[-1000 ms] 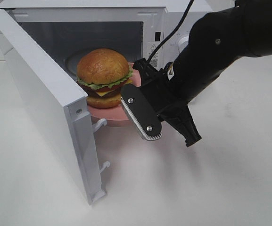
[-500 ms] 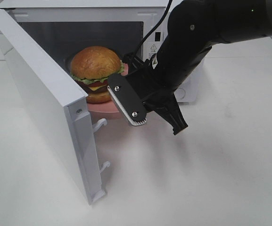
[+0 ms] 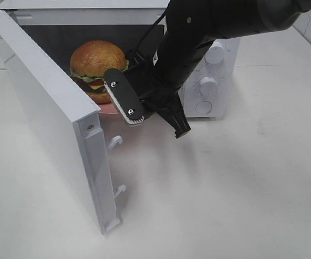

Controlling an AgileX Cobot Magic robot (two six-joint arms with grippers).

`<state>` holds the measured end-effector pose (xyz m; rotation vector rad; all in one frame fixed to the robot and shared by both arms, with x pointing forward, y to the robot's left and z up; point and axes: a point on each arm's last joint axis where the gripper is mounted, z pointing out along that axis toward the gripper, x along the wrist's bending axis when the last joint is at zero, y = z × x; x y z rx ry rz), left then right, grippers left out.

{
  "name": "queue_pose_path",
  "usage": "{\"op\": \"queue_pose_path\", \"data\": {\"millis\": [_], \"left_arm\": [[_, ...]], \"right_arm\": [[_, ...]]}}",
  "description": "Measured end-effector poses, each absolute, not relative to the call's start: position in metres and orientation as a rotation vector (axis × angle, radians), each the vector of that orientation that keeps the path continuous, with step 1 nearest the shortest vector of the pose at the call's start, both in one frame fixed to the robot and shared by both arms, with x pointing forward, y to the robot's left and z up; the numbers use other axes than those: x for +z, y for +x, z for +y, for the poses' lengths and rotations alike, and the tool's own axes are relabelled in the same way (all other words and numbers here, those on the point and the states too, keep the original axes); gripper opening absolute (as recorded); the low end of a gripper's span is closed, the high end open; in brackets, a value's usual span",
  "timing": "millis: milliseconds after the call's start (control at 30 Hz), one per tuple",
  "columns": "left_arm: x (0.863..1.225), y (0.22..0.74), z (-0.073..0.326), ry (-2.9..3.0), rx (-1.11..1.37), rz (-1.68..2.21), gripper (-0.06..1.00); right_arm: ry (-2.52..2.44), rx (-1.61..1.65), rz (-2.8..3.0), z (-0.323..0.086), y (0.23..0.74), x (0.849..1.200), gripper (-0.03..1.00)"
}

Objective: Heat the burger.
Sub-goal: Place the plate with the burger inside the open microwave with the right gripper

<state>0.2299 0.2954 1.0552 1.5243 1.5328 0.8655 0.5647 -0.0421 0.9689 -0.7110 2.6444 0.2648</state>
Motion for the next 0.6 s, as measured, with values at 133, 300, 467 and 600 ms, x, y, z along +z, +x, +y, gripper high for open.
{"op": "queue_pose_path", "data": {"millis": [133, 300, 467, 600], "left_arm": [[1.055, 0.230, 0.295, 1.524, 0.865, 1.533, 0.99], [1.055, 0.230, 0.295, 1.524, 0.865, 1.533, 0.99], [1.055, 0.230, 0.295, 1.524, 0.865, 1.533, 0.99], [1.055, 0.230, 0.295, 1.524, 0.865, 1.533, 0.99]], "right_arm": [[-0.689, 0.264, 2.664, -0.036, 0.573, 0.964, 0.04], [-0.654, 0.273, 2.664, -0.029, 0.582, 0.963, 0.04], [-0.612, 0.266, 2.674, -0.020, 0.595, 0.962, 0.04], [-0.554, 0.271, 2.675, -0.014, 0.605, 0.959, 0.04]]}}
